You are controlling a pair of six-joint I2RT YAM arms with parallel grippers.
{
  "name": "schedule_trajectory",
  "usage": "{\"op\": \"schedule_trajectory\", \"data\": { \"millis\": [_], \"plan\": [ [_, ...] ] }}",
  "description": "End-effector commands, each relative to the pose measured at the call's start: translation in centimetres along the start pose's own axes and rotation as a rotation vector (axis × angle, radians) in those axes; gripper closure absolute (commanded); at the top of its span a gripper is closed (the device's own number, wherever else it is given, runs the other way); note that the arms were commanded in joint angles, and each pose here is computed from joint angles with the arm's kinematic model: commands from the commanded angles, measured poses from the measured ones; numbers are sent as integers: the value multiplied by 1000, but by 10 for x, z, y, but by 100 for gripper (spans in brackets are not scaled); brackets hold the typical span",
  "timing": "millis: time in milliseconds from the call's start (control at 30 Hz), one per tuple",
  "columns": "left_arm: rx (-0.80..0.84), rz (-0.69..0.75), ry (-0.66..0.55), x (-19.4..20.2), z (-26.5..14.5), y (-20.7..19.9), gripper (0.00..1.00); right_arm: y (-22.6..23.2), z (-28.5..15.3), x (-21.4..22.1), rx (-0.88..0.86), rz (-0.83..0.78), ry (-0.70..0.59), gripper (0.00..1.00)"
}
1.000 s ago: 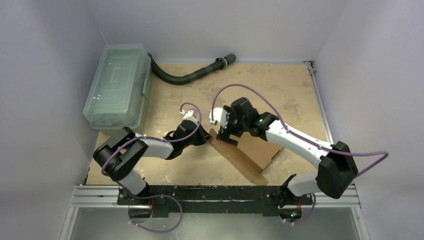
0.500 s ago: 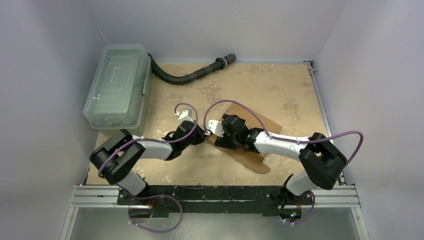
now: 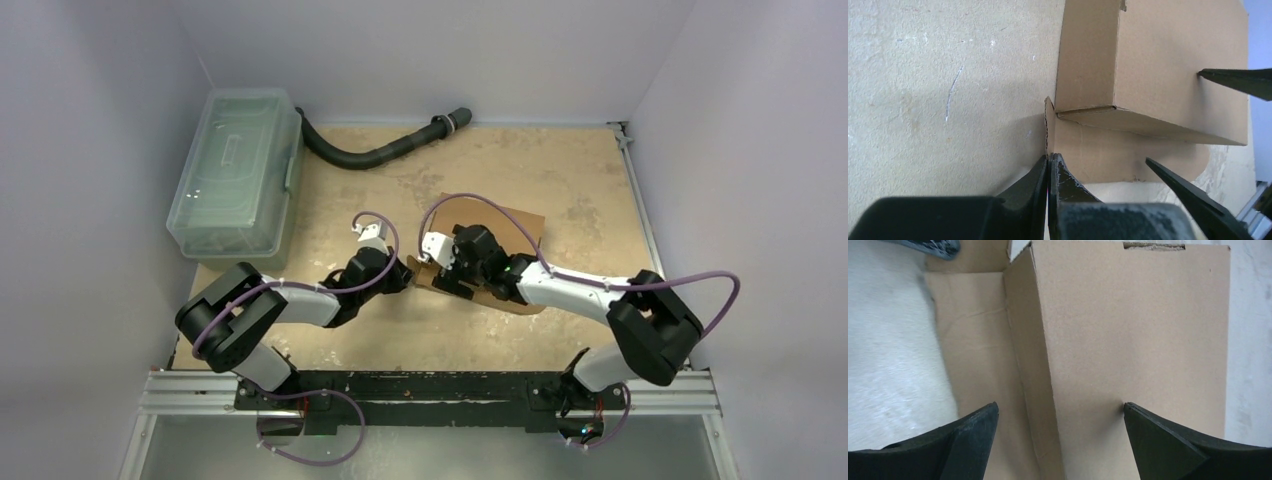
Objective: Fold the paper box
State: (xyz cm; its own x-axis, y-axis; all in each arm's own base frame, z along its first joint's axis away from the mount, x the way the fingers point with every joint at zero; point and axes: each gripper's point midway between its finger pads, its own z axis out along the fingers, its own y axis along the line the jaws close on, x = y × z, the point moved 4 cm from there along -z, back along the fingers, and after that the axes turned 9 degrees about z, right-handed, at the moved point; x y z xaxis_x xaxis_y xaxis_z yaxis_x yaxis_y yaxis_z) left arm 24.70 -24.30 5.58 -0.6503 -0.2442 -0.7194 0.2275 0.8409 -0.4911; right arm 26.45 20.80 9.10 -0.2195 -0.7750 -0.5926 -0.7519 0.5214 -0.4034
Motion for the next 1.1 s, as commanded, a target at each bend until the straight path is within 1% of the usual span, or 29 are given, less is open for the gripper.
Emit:
{"op": "schedule_trajectory", "data": {
  "millis": [0, 67, 200, 300, 367, 467, 500, 533, 567, 600, 633, 833, 967, 1067],
  "plan": [
    [41, 94, -22, -14, 5, -11, 98, -6, -19, -35, -160, 142, -141, 1],
    [29, 94, -17, -15, 6, -10, 89, -12, -30, -43, -198, 159, -194, 1],
    [-2, 96, -8, -19, 10, -7, 79, -8, -42, -50, -265, 150, -248, 1],
    [-23, 88, -12, -25, 14, -5, 70, -12, -41, -56, -264, 161, -256, 1],
    [-41, 80, -19, -29, 16, -2, 68, -18, -38, -59, -251, 196, -259, 1],
    [-55, 67, -36, -35, 18, 0, 70, -30, -33, -65, -259, 250, -269, 1],
    [-54, 69, -39, -36, 18, 1, 74, -31, -32, -66, -267, 263, -272, 2],
    [-55, 71, -40, -36, 19, 1, 80, -33, -30, -67, -271, 276, -276, 2],
    [-56, 72, -42, -37, 19, 1, 89, -35, -29, -67, -274, 290, -277, 2],
    [-53, 74, -39, -36, 20, 1, 95, -37, -29, -68, -276, 304, -280, 2],
    [-49, 78, -36, -35, 20, 1, 100, -39, -28, -66, -279, 317, -280, 2],
    [-24, 149, -45, -38, 22, -1, 100, -44, -33, -62, -302, 364, -305, 2],
    [-25, 276, -52, -53, 30, -8, 100, -30, -43, -67, -434, 362, -359, 1],
    [-36, 376, -22, -65, 38, -14, 100, -30, -47, -68, -435, 349, -387, 1]
  ]
}}
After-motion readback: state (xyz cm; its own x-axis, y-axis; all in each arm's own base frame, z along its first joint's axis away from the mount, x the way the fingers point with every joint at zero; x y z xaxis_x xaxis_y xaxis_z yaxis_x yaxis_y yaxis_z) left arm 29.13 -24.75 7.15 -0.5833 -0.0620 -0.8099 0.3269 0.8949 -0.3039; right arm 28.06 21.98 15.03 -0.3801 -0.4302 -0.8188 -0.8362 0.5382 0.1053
